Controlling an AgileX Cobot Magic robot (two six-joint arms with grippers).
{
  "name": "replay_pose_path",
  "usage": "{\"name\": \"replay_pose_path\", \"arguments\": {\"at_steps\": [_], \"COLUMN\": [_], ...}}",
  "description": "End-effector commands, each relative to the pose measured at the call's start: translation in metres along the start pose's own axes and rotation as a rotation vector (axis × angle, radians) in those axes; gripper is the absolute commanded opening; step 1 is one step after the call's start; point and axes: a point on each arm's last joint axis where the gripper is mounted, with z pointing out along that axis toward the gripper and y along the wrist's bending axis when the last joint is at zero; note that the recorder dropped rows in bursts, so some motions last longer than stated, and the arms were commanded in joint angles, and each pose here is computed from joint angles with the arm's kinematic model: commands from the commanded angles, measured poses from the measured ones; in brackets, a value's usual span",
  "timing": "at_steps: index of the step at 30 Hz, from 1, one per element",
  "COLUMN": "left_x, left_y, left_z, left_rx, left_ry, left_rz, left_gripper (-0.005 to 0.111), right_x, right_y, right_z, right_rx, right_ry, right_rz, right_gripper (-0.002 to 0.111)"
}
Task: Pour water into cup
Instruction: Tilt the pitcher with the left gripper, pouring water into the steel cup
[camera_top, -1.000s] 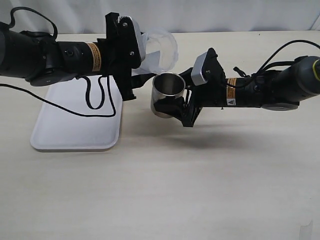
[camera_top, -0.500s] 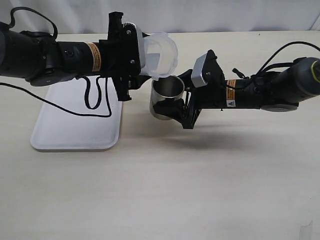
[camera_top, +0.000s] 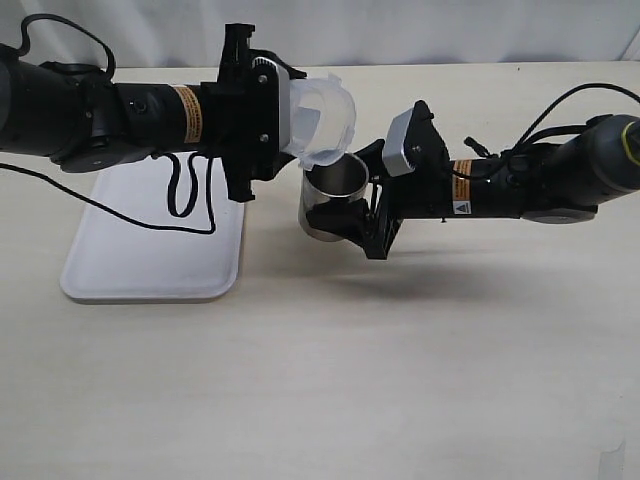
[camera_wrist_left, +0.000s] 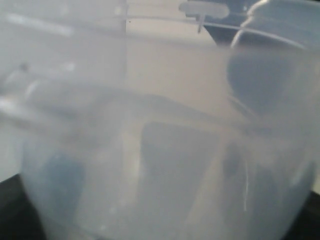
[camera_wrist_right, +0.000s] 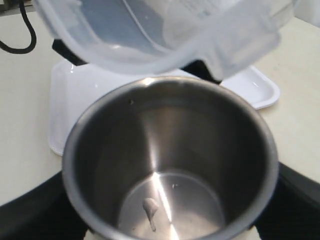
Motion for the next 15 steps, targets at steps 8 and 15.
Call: {"name": "replay_pose_path", "arguments": {"at_steps": [8, 15], "left_x": [-0.0042, -0.0039], "left_y": [0.0078, 0.0077], "left_z": [-0.0027, -0.0027], "left_rx": [-0.032, -0.030], "left_ry": [-0.014, -0.011], "left_rz": [0.066, 0.090], "left_gripper": [0.000, 0.000], "right_x": [-0.0015, -0.0011], "right_y": [0.0028, 0.0034], "right_z": [0.0003, 0.0002], "right_rx": [-0.039, -0.046], "right_ry": [-0.004, 0.000], "right_rz": [-0.043, -0.049], "right_gripper": [0.004, 0.004]}}
